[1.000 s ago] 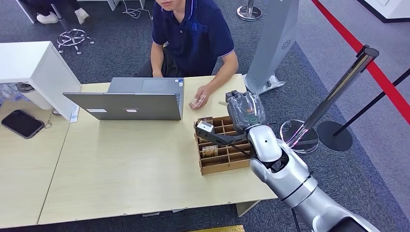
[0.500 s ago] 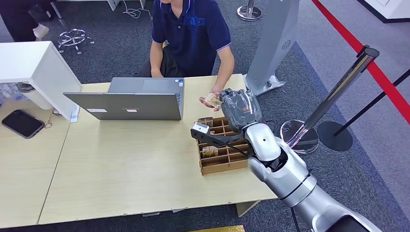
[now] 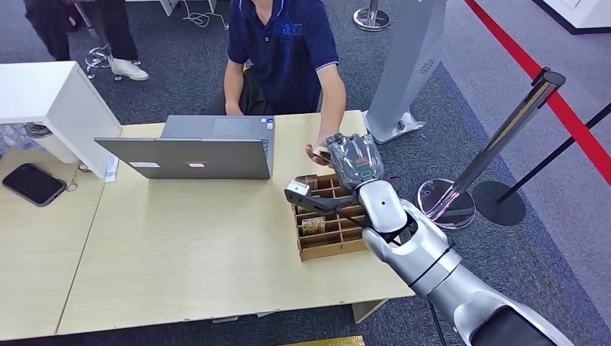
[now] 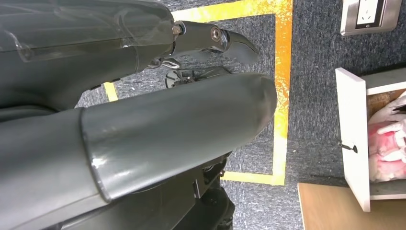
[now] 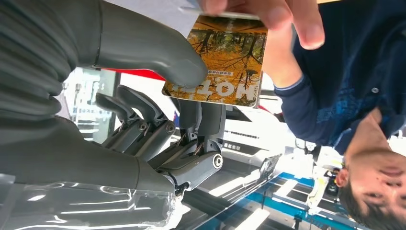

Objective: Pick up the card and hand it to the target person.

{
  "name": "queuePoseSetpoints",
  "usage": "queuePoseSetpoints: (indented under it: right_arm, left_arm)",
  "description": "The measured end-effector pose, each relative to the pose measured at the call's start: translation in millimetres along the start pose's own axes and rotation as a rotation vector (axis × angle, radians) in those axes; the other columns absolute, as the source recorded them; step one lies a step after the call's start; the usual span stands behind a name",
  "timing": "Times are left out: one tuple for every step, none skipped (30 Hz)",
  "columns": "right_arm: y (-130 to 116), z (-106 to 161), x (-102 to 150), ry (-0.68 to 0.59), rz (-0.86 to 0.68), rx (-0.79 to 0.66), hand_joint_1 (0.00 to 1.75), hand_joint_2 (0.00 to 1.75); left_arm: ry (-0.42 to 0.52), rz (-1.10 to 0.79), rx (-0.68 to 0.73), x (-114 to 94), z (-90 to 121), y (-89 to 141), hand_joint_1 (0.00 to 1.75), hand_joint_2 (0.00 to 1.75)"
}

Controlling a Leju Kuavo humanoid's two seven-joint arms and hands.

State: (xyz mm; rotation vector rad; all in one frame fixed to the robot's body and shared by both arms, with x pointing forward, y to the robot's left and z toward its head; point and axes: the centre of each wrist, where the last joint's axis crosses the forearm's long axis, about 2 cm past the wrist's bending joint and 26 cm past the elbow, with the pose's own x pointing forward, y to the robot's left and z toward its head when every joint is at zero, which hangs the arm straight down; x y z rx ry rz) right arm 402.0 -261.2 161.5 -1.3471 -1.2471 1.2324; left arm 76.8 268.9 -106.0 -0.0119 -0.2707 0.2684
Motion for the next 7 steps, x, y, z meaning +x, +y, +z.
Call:
queuePoseSetpoints:
  right_arm:
    - [0.9,0.9,0.3,0.001,-0.003,0.000,0.33,1.75]
    - [1.2,2.5,1.0,-0.001,-0.008,-0.006,0.00,1.75]
    - [0.2,4.7,2.1,-0.002,-0.022,-0.017,0.00,1.75]
    - [-1.3,6.8,3.2,-0.003,-0.033,-0.028,0.00,1.75]
    - [-3.2,9.2,4.3,-0.005,-0.046,-0.041,0.00,1.75]
    - [-6.1,12.3,5.5,-0.002,-0.077,-0.056,0.00,1.75]
    - [-7.1,13.3,5.9,-0.002,-0.085,-0.061,0.00,1.75]
  left_arm:
    - [0.001,0.002,0.001,0.0,0.0,0.0,0.00,0.00]
    - [0.003,0.006,0.003,0.0,0.0,-0.1,0.00,0.00]
    - [0.004,0.012,0.005,0.1,0.0,-0.4,0.00,0.00]
    - [0.004,0.016,0.006,0.0,0.0,-0.7,0.00,0.00]
    - [0.004,0.020,0.007,-0.1,0.1,-1.1,0.00,0.00]
    - [0.004,0.028,0.011,0.1,0.1,-1.5,0.00,0.00]
    - [0.003,0.029,0.012,0.0,0.1,-1.7,0.00,0.00]
